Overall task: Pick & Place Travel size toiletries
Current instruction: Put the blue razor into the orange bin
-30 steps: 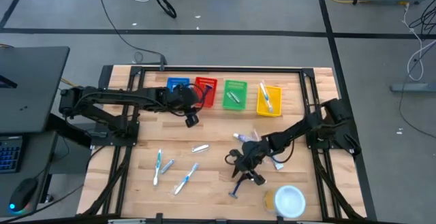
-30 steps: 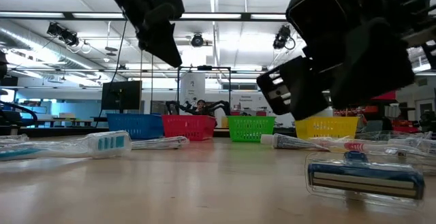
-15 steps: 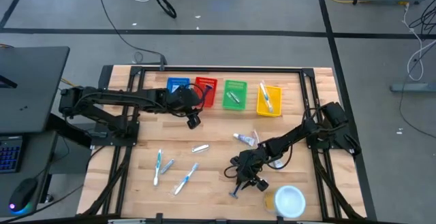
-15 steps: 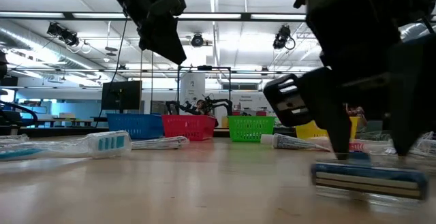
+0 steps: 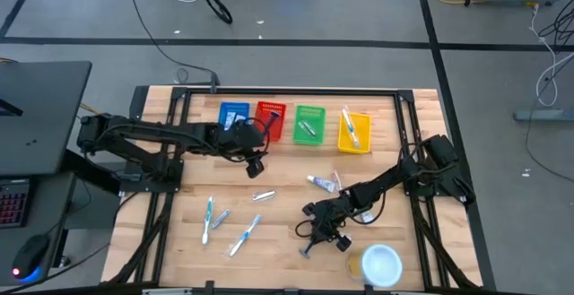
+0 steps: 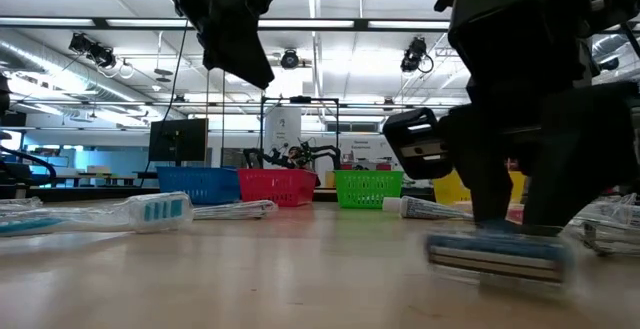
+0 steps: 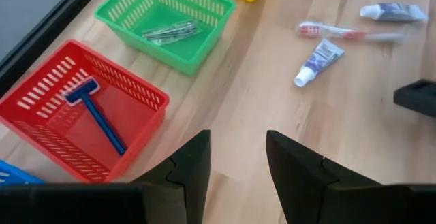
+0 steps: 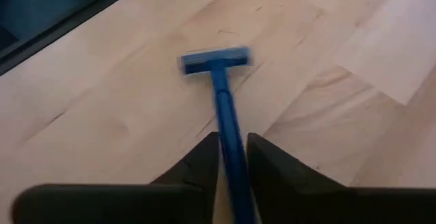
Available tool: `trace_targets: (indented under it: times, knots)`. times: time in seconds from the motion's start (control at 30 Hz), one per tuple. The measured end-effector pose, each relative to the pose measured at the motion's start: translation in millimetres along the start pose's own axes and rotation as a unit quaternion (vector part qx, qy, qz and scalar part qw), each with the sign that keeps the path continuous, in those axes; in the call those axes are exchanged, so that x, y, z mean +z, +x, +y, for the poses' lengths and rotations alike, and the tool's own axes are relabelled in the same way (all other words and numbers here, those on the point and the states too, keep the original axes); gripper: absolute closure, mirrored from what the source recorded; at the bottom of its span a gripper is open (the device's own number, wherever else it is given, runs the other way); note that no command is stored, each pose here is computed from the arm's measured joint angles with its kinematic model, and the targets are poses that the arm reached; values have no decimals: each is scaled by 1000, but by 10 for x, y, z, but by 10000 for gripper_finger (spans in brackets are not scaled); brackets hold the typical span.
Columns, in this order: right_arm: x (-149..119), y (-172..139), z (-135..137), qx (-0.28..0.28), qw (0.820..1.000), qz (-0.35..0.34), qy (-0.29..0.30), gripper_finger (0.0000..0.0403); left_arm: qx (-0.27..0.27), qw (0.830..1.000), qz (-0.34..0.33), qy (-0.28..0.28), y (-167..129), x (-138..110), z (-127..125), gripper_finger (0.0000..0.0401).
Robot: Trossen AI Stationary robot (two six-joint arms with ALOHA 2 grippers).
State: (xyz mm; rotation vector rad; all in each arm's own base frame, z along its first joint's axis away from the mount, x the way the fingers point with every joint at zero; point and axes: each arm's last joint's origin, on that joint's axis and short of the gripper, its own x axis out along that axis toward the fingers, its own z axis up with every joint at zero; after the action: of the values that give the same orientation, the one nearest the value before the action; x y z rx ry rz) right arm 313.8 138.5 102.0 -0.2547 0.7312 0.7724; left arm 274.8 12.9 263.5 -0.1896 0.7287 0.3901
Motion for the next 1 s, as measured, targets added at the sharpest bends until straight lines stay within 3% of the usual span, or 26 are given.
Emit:
trace_targets:
  times: [0.13, 0.3, 0.47, 0.63, 0.83, 1.0]
  knots:
    - [-3, -5, -14, -1, 1000, -1, 12, 354, -3, 999, 1, -37, -78, -8, 11, 251]
    - [-5, -36, -109, -16, 999, -11, 35, 361, 16, 999, -15, -29, -300, -5, 86, 251]
    - [42, -223, -392, -104, 993, -38, 34, 363, 52, 997, -40, -27, -575, -18, 199, 251]
    - [84, -565, -755, -210, 975, -68, 34, 364, 87, 994, -59, -30, -799, -55, 298, 251]
    - [83, -1036, -1276, -366, 916, -158, 50, 364, 123, 990, -71, -29, -871, -72, 346, 251]
    - [67, -1421, -1589, -463, 833, -281, 108, 364, 128, 989, -63, -24, -839, -77, 340, 251]
